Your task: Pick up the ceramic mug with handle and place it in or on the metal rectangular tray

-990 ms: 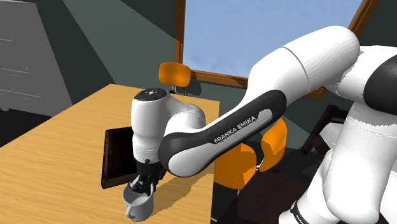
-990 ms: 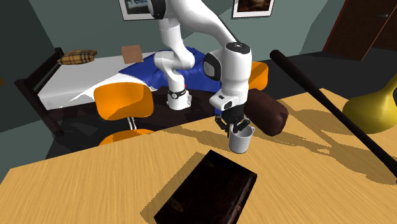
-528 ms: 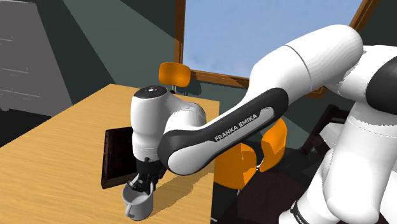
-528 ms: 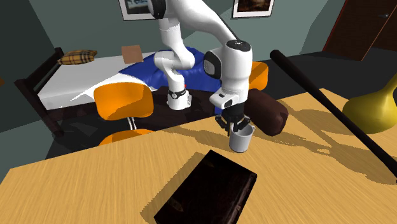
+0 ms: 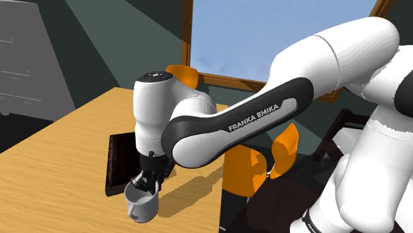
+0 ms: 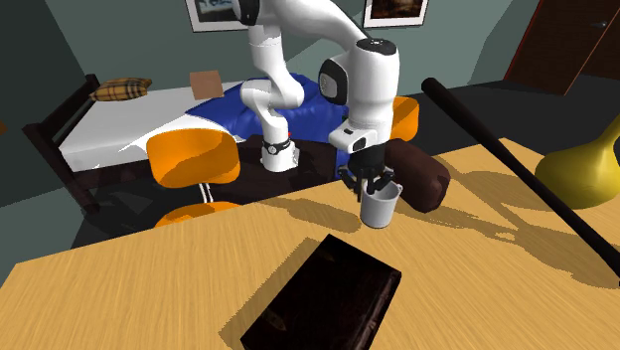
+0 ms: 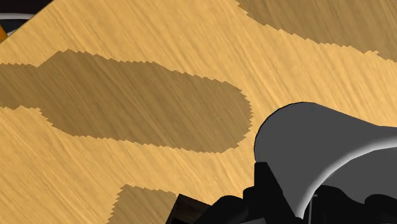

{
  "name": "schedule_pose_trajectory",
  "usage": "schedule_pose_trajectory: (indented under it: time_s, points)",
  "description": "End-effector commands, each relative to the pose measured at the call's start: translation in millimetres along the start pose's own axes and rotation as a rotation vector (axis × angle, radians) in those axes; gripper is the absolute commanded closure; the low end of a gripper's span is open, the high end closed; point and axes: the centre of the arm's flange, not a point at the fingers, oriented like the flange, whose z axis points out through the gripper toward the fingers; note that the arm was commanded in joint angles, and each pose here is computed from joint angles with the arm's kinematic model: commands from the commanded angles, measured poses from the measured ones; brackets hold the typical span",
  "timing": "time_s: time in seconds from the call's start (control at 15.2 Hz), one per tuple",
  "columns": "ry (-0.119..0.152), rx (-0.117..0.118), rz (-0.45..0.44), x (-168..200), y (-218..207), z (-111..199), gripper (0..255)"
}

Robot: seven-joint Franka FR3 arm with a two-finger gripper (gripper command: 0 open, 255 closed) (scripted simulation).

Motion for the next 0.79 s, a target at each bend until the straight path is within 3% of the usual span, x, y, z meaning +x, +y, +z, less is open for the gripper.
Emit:
schedule_pose_trajectory:
  time_s: [0.0,0.73]
  points:
    - [0.0,0.0,0.0,0.2,0.0,-11.5,255]
    - [0.0,0.0,0.0,1.0,-3.9,-69.5,255]
